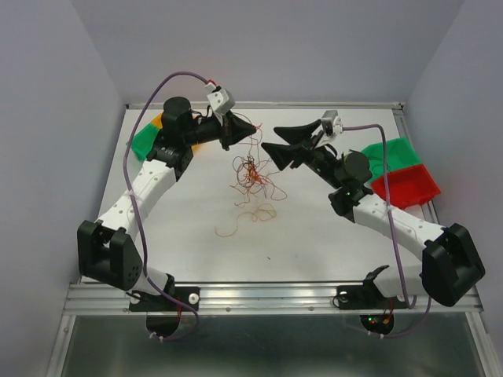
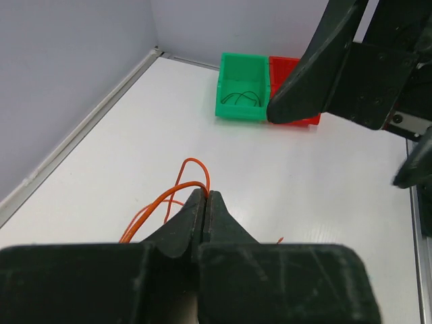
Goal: Untangle the cables
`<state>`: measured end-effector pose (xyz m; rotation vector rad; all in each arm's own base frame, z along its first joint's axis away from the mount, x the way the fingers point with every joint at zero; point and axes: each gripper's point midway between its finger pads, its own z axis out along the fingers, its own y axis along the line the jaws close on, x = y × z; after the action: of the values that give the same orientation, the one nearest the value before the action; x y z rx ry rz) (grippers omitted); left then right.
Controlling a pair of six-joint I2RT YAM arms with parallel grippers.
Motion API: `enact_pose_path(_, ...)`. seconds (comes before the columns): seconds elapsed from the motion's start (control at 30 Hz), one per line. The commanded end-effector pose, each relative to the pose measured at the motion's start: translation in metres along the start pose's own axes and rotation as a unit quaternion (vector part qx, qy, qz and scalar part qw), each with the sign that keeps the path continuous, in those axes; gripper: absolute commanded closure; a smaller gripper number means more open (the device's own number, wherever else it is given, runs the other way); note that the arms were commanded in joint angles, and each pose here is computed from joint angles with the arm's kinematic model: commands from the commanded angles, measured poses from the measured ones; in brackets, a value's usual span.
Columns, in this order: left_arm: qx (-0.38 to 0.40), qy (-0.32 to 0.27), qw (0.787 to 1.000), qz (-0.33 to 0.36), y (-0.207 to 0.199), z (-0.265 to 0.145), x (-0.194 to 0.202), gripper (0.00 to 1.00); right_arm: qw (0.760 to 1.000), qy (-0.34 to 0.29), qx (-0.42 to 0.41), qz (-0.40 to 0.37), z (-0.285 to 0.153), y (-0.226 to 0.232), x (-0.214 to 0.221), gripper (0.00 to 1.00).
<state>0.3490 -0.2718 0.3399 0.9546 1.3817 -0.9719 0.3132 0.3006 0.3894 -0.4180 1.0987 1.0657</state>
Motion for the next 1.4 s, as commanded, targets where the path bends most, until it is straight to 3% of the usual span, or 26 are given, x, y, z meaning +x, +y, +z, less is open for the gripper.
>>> enact_pose_path(0.0,-0.015,-0.048,0.997,0.061,-0.016,-0.017,-0.063,1.0,0.998,0.036,0.033,-0.026,-0.02,-0.02,0.028,0.28)
enact_pose_path(0.2,-0.016,-0.058,0.996,0.068,-0.023,-0.024,-0.08,1.0,0.994,0.11,-0.009,-0.003,-0.023,-0.019,0.085,0.3)
enact_pose_path(0.47,-0.019,-0.064,0.995,0.079,-0.029,-0.03,-0.086,1.0,0.992,0.126,-0.032,0.004,-0.016,-0.023,0.108,0.3)
enact_pose_path(0.8,0.001,-0.062,0.995,0.073,-0.038,-0.03,-0.086,1.0,0.992,0.078,-0.1,0.014,0.002,-0.005,0.096,0.32)
enact_pose_path(1.37,0.022,-0.054,0.997,0.06,-0.045,-0.023,-0.077,1.0,0.992,0.029,-0.122,0.016,0.038,-0.011,0.083,0.41)
